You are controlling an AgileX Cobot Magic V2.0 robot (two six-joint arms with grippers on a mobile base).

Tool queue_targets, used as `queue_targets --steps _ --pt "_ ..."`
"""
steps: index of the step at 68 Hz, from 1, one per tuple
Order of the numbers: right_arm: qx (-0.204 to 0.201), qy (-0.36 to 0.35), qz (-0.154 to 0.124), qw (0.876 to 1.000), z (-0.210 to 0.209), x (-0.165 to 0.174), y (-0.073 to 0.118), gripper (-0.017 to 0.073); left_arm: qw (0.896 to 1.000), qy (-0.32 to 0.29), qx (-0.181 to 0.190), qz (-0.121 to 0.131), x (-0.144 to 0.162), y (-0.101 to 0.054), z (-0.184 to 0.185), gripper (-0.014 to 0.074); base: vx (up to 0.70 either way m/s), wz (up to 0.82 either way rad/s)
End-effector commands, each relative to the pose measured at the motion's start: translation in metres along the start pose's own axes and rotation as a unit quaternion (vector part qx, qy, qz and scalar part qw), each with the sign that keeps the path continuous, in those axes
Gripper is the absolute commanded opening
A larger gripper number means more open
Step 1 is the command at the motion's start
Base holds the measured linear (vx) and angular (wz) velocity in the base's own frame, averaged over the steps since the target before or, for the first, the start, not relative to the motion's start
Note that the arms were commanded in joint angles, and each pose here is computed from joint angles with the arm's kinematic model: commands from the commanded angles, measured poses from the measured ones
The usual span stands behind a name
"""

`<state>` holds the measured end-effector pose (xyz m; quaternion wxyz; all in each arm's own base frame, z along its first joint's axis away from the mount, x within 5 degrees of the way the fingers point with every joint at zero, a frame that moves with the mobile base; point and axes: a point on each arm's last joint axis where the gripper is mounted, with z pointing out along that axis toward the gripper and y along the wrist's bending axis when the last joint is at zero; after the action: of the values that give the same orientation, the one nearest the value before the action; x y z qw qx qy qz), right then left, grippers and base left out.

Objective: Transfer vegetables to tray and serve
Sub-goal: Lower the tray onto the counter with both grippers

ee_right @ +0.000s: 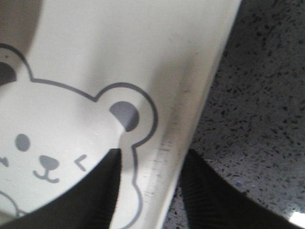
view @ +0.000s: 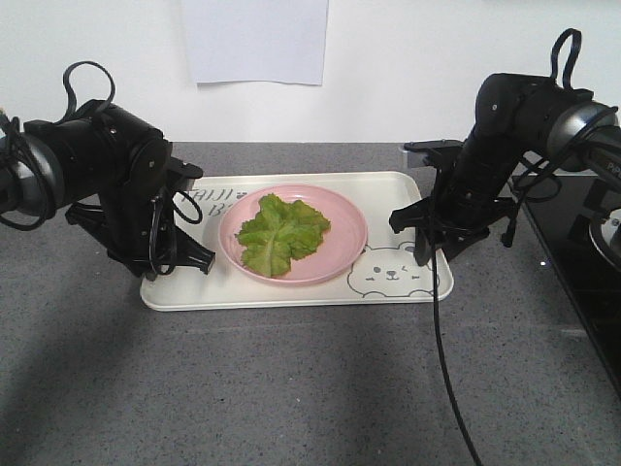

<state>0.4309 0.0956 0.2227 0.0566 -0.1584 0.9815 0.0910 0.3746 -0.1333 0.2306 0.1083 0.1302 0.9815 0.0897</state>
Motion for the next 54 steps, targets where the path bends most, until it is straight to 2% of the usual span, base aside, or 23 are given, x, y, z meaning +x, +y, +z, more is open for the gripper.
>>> queue_targets --steps 1,9,32,39,47,54 --pt "-0.039 -0.032 -0.011 0.999 -0.034 0.001 0.021 0.042 0.997 -0.066 0.028 0.003 -0.006 -0.004 -0.032 0.0062 0.0 0.0" --pt "-0.036 -0.031 -0.011 0.999 -0.034 0.001 0.021 0.0459 0.998 -0.059 0.027 0.003 -0.005 -0.004 -0.032 0.011 0.0 0.0" --pt "-0.036 -0.03 0.005 0.999 -0.034 0.001 0.021 0.0458 0.999 -0.04 0.023 0.002 -0.001 -0.003 -0.032 0.0269 0.0 0.0" --pt "-0.029 -0.029 0.018 0.999 -0.034 0.001 0.02 0.0458 0.999 -0.036 0.022 0.002 0.0 -0.003 -0.032 0.0285 0.0 0.0" --pt "0.0 -0.032 0.039 0.999 -0.04 0.003 0.016 0.0458 0.999 -0.029 0.021 0.002 0.001 -0.003 -0.032 0.0285 0.0 0.0" --pt "0.018 -0.041 0.033 0.998 -0.05 0.005 0.014 0.0458 0.999 -0.027 0.02 0.001 0.002 -0.002 -0.034 0.0285 0.0 0.0"
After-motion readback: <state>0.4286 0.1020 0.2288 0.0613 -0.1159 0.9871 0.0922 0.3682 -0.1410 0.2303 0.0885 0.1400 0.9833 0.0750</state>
